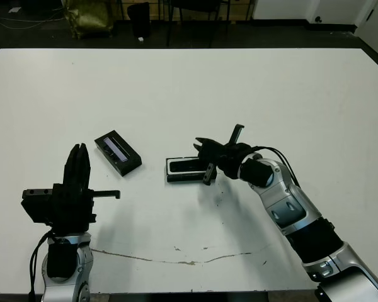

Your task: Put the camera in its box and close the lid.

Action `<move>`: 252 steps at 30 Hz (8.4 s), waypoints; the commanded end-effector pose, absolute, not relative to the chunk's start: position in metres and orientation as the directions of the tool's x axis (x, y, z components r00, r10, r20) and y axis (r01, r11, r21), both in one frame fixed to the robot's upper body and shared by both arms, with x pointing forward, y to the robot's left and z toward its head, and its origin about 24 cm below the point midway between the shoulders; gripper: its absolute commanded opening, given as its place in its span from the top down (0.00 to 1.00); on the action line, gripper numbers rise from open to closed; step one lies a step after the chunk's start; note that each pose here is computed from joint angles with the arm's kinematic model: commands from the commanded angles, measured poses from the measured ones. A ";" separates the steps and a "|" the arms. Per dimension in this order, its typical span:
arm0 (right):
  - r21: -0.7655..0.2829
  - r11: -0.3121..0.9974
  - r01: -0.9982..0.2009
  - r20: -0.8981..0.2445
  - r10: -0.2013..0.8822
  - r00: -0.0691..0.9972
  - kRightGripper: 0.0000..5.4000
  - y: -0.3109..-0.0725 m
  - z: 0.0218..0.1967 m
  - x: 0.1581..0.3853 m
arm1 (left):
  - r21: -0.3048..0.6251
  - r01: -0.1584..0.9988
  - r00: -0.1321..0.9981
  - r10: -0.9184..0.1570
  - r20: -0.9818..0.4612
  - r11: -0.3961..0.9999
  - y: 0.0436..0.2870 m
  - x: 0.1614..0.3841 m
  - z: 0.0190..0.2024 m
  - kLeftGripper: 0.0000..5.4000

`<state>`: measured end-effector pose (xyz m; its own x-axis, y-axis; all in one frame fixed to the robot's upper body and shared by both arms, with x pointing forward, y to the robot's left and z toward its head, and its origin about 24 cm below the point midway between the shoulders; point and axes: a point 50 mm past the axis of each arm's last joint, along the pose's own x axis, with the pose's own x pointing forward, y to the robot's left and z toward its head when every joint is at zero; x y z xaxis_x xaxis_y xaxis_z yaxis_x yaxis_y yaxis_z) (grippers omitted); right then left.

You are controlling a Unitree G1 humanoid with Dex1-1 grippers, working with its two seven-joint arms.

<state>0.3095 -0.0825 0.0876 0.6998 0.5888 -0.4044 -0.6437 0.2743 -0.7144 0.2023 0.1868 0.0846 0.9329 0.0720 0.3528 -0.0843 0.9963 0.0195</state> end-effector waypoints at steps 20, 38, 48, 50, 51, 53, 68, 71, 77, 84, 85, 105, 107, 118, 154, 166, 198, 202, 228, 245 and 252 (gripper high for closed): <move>-0.672 0.298 -0.678 -0.451 0.561 0.694 1.00 -0.108 0.050 0.292 | 0.025 -0.097 0.940 0.083 0.330 0.995 0.189 0.201 0.080 1.00; -0.384 0.844 -0.375 0.233 0.482 0.845 1.00 -0.147 0.154 0.300 | -0.008 -0.070 0.947 0.069 0.315 0.998 0.191 0.199 0.085 1.00; -0.205 0.909 -0.362 0.183 0.399 0.898 1.00 -0.195 0.170 0.276 | 0.343 -0.017 0.931 -0.110 0.347 0.939 0.229 0.217 0.142 1.00; -0.183 0.922 -0.341 0.174 0.372 0.912 1.00 -0.200 0.168 0.272 | 0.423 0.037 0.938 -0.178 0.299 0.905 0.235 0.228 0.156 1.00; -0.174 0.927 -0.332 0.168 0.360 0.918 1.00 -0.202 0.167 0.271 | 0.467 0.059 0.938 -0.210 0.277 0.882 0.236 0.233 0.163 1.00; -0.154 0.934 -0.323 0.164 0.346 0.924 1.00 -0.204 0.163 0.267 | 0.545 0.086 0.932 -0.261 0.251 0.834 0.237 0.240 0.174 1.00; -0.071 0.960 -0.270 0.124 0.277 0.953 1.00 -0.203 0.137 0.244 | 0.330 0.110 0.964 -0.182 0.195 0.938 0.183 0.262 0.150 1.00; -0.054 0.962 -0.268 0.118 0.273 0.955 1.00 -0.206 0.134 0.243 | 0.411 0.181 0.962 -0.247 0.115 0.894 0.191 0.272 0.165 1.00; -0.016 0.969 -0.245 0.100 0.245 0.964 1.00 -0.209 0.127 0.238 | 0.187 -0.024 0.977 -0.016 0.212 0.982 0.185 0.271 0.170 1.00; 0.039 0.967 -0.250 0.115 0.244 0.963 1.00 -0.200 0.123 0.237 | -0.118 -0.202 0.962 0.220 0.162 0.972 0.155 0.257 0.126 1.00; 0.046 0.964 -0.261 0.117 0.254 0.960 1.00 -0.198 0.122 0.237 | -0.099 -0.173 0.974 0.185 0.129 0.980 0.153 0.257 0.122 1.00; 0.072 0.971 -0.227 0.044 0.224 0.974 1.00 -0.195 0.114 0.231 | 0.144 0.121 0.992 -0.123 0.008 0.982 0.168 0.276 0.137 1.00; 0.078 0.971 -0.225 0.039 0.223 0.974 1.00 -0.195 0.114 0.231 | 0.201 0.206 0.978 -0.209 -0.006 0.958 0.172 0.278 0.140 1.00; 0.062 0.972 -0.229 0.031 0.227 0.973 1.00 -0.198 0.111 0.232 | 0.578 0.476 0.874 -0.432 -0.224 0.663 0.175 0.321 0.204 1.00; 0.106 0.955 -0.276 0.114 0.264 0.958 1.00 -0.211 0.100 0.233 | 0.413 0.902 0.378 -0.225 -0.898 -0.130 0.118 0.376 0.145 1.00; 0.113 0.953 -0.281 0.115 0.268 0.956 1.00 -0.211 0.099 0.233 | 0.360 0.916 0.333 -0.165 -0.928 -0.177 0.122 0.373 0.142 1.00; 0.101 0.957 -0.272 0.103 0.262 0.960 1.00 -0.211 0.103 0.232 | 0.278 0.913 0.252 -0.122 -0.960 -0.297 0.140 0.347 0.126 1.00; 0.115 0.951 -0.288 0.127 0.274 0.953 1.00 -0.212 0.101 0.233 | 0.268 0.907 0.246 -0.108 -0.963 -0.323 0.140 0.343 0.125 1.00; 0.121 0.960 -0.253 0.075 0.245 0.967 1.00 -0.210 0.109 0.226 | 0.176 0.903 0.177 -0.032 -0.984 -0.393 0.158 0.319 0.135 1.00; 0.104 0.960 -0.259 0.073 0.253 0.965 1.00 -0.211 0.106 0.227 | 0.174 0.858 0.143 -0.100 -0.985 -0.483 0.154 0.305 0.140 1.00; 0.095 0.963 -0.252 0.066 0.246 0.967 1.00 -0.212 0.106 0.226 | 0.130 0.864 0.129 -0.036 -0.991 -0.487 0.160 0.298 0.140 1.00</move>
<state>0.2277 -0.2089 0.1090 0.9616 0.2592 0.0906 -0.2680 0.9578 0.1039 0.3020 0.1525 0.1473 0.1459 -0.0777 -0.9862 0.8558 -0.4902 0.1653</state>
